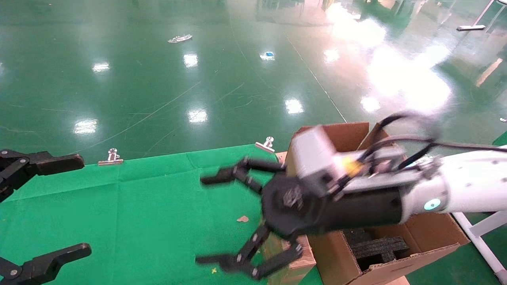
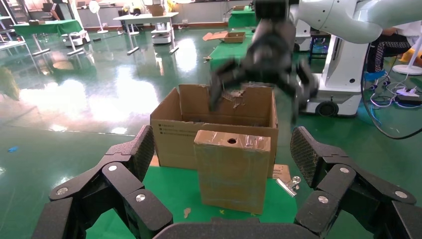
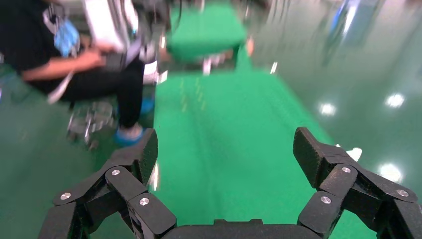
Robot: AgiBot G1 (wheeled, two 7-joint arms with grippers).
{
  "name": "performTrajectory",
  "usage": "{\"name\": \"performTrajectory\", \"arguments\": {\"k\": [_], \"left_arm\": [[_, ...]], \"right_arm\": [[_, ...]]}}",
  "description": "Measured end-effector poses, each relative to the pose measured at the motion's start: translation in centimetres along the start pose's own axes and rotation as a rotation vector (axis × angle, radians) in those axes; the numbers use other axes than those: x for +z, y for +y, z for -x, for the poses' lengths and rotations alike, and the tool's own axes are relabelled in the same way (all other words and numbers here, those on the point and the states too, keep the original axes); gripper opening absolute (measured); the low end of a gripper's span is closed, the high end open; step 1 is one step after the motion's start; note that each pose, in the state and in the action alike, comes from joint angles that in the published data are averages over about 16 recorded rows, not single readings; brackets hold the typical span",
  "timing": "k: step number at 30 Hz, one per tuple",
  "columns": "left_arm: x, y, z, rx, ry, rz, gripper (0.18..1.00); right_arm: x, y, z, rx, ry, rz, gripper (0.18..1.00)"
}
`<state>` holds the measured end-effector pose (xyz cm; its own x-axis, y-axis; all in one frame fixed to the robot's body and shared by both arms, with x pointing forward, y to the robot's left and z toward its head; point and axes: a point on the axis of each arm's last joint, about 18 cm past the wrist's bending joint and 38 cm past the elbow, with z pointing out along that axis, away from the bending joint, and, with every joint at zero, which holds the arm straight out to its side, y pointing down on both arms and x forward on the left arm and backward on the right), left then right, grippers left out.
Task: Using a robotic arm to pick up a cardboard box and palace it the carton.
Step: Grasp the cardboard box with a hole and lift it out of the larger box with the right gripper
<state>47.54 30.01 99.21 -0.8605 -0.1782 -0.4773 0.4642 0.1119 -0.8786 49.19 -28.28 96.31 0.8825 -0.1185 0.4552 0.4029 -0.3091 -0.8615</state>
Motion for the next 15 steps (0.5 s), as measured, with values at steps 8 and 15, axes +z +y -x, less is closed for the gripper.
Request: {"name": "performTrajectory", "arguments": {"k": [8, 15], "left_arm": [[0.0, 0.0, 0.0, 0.000, 0.000, 0.000, 1.001], [0.0, 0.0, 0.0, 0.000, 0.000, 0.000, 1.001]], "right_arm": [[2.6, 1.9, -1.2, -0.049, -0.067, 0.288, 1.000], [2.2, 0.2, -3.2, -0.131, -0.065, 0.461, 1.000]]}}
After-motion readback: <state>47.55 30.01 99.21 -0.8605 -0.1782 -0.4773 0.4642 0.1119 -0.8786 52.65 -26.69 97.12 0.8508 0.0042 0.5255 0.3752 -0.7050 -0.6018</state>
